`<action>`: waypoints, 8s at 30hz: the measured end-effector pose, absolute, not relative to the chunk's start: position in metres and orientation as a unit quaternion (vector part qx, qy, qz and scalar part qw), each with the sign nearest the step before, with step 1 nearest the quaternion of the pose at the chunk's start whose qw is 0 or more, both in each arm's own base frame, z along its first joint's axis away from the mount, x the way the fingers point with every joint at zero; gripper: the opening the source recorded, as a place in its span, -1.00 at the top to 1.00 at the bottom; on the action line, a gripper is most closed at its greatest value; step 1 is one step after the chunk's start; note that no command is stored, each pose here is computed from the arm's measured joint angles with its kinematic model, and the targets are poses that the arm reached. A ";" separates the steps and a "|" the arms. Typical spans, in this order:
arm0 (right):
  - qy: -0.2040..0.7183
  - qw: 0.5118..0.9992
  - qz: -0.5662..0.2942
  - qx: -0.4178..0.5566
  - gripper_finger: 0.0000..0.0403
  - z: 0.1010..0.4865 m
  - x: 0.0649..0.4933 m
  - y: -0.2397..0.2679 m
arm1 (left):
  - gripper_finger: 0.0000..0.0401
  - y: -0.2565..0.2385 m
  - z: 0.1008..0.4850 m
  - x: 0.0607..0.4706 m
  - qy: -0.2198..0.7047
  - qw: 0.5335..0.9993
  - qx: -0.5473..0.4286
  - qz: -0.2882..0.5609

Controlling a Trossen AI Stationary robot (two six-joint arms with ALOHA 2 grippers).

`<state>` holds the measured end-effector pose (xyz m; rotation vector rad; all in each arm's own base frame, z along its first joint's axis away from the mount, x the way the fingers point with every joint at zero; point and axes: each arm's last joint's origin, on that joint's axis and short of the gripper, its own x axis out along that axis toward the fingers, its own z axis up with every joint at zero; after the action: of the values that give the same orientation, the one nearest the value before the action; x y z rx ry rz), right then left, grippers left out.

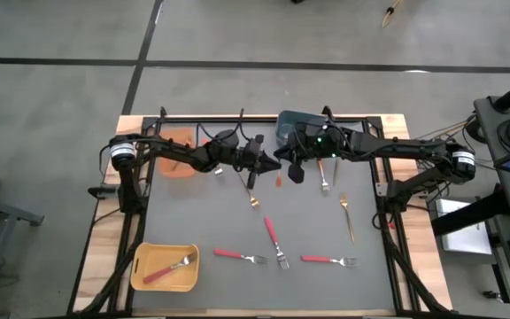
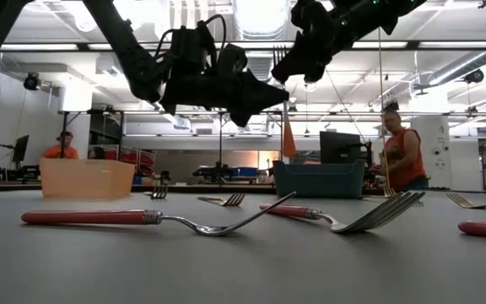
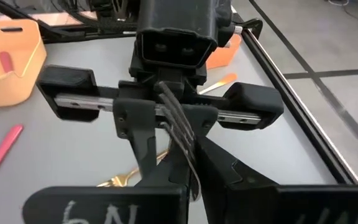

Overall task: Sort silverware by color (type)
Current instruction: Put the orange fork into the blue bin

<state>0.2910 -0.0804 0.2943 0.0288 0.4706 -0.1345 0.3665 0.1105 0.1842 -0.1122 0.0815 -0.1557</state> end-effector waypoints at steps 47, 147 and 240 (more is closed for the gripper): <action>0.196 0.959 -0.198 0.054 -0.19 0.310 0.291 -0.088 | 1.00 0.124 0.185 0.363 0.035 0.997 -0.072 -0.007; 0.112 0.905 -0.401 -0.091 0.82 0.255 0.394 -0.087 | 1.00 0.133 0.239 0.283 -0.084 0.974 -0.106 0.184; 0.677 0.719 -0.095 0.128 0.94 0.263 0.285 -0.315 | 0.26 0.178 0.284 0.197 0.028 0.932 0.110 0.345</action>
<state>0.2845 -0.3151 0.2631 0.2823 1.4976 -0.2091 0.1973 0.1783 0.2840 0.2253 0.0564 0.7062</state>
